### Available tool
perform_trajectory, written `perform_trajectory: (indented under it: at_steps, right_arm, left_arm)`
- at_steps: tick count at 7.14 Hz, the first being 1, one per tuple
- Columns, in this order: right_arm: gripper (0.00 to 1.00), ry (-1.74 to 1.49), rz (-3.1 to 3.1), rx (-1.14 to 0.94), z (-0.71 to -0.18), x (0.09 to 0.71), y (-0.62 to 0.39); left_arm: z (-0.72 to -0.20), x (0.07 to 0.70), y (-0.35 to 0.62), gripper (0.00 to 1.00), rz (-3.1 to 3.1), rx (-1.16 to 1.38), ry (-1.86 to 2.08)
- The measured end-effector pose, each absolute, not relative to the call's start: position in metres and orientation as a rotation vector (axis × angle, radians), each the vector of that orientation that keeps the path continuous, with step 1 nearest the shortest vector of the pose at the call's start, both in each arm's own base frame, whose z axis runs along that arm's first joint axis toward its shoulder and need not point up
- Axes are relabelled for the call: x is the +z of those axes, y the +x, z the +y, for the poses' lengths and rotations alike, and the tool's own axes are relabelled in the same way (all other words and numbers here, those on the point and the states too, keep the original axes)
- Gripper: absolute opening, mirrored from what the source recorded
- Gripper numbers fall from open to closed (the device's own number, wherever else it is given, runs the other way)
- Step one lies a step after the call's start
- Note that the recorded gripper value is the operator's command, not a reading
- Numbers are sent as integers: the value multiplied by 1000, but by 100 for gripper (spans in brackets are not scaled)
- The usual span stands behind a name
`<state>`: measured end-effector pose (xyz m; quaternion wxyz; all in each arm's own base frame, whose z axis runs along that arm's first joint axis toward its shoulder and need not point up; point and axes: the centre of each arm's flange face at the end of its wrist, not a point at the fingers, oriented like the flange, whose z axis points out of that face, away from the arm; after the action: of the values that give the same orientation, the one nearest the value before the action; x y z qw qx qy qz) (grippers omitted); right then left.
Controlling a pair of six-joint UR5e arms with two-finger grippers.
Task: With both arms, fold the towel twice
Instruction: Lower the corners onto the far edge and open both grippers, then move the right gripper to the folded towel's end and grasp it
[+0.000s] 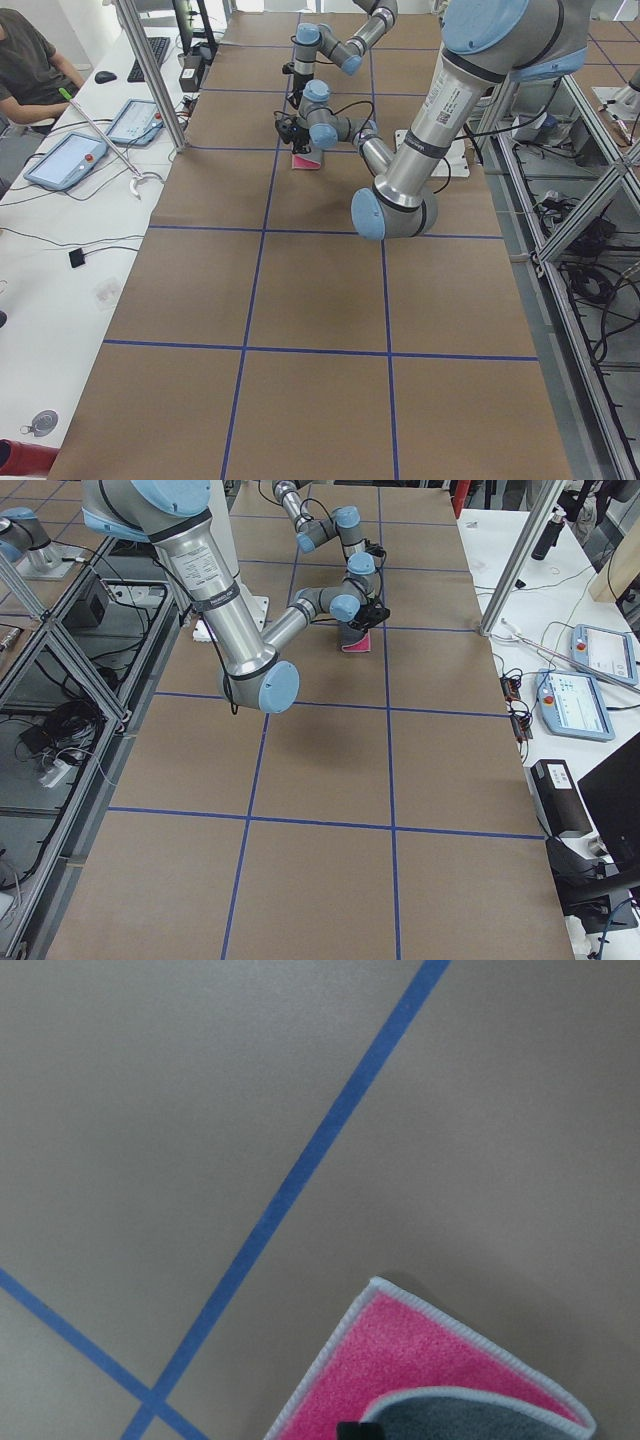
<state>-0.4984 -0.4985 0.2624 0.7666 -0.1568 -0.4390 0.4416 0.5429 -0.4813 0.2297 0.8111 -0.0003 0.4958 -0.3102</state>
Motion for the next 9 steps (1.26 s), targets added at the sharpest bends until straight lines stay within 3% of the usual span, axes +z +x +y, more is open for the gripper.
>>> perform_trajectory:
  at_steps: [1, 2, 4, 6, 9]
  right_arm:
    - [0, -340, -950, 959, -499, 265, -498]
    - [0, -340, -948, 960, -499, 265, -499]
    - [41, -341, -945, 961, -499, 267, -499]
    - [52, -340, -945, 962, -500, 267, -499]
    - [50, -345, -943, 975, -502, 267, -497]
  left_arm:
    - [-482, 230, 542, 14, 1063, -664, 1]
    - [-484, 229, 541, 40, 1069, -665, 3]
    - [-486, 232, 541, 100, 1069, -667, 5]
    - [-488, 233, 541, 100, 1067, -668, 6]
    - [-495, 230, 533, 100, 1074, -679, 13]
